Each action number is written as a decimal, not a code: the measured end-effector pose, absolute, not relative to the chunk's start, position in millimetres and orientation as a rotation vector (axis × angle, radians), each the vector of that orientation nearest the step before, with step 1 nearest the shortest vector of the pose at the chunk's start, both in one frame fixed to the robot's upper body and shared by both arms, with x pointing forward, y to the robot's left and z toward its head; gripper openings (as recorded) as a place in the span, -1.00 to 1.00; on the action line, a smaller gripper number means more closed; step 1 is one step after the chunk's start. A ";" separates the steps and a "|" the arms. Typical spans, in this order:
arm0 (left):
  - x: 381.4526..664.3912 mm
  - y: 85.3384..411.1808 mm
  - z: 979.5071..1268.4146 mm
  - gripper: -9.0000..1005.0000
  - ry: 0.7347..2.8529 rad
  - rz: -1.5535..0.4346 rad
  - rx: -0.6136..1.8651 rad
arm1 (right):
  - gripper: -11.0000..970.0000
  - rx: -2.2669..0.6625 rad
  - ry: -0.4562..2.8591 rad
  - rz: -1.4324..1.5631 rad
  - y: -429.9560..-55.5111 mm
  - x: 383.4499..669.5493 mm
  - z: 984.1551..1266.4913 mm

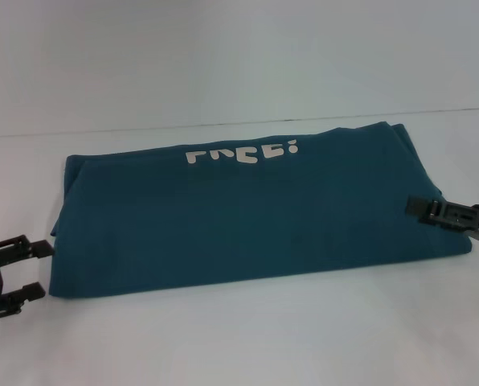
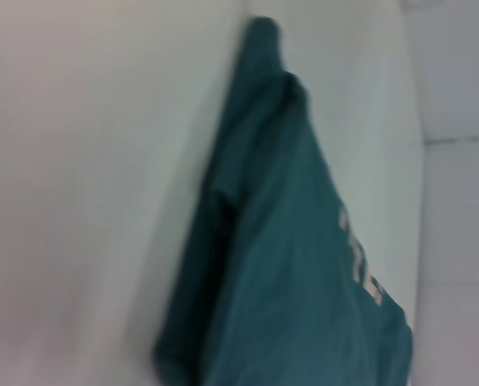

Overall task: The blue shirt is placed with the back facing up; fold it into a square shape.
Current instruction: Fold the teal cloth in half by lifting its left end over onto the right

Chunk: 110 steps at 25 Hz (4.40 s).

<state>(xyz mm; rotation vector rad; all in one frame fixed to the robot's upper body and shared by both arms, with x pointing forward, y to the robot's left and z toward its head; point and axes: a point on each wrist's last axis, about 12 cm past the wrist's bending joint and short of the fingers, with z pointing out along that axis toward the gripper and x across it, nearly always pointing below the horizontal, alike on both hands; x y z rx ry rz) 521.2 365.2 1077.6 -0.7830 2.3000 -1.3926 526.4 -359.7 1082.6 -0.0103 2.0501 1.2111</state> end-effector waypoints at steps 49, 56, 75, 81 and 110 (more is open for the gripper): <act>532.8 341.1 1037.4 0.50 2.258 -1.315 -1.056 | 0.72 -0.021 2.038 1.202 -359.4 532.3 1086.5; 539.7 336.3 1036.5 0.50 2.257 -1.296 -1.040 | 0.72 -0.018 2.040 1.203 -359.5 532.0 1086.1; 562.0 320.0 1042.4 0.50 2.281 -1.252 -0.950 | 0.72 -0.022 2.038 1.201 -358.2 532.2 1085.6; 563.5 319.8 1043.4 0.50 2.277 -1.251 -0.947 | 0.72 -0.021 2.036 1.200 -358.3 532.3 1085.7; 561.9 311.4 1041.9 0.34 2.293 -1.262 -0.911 | 0.72 0.005 2.028 1.204 -363.1 529.3 1086.1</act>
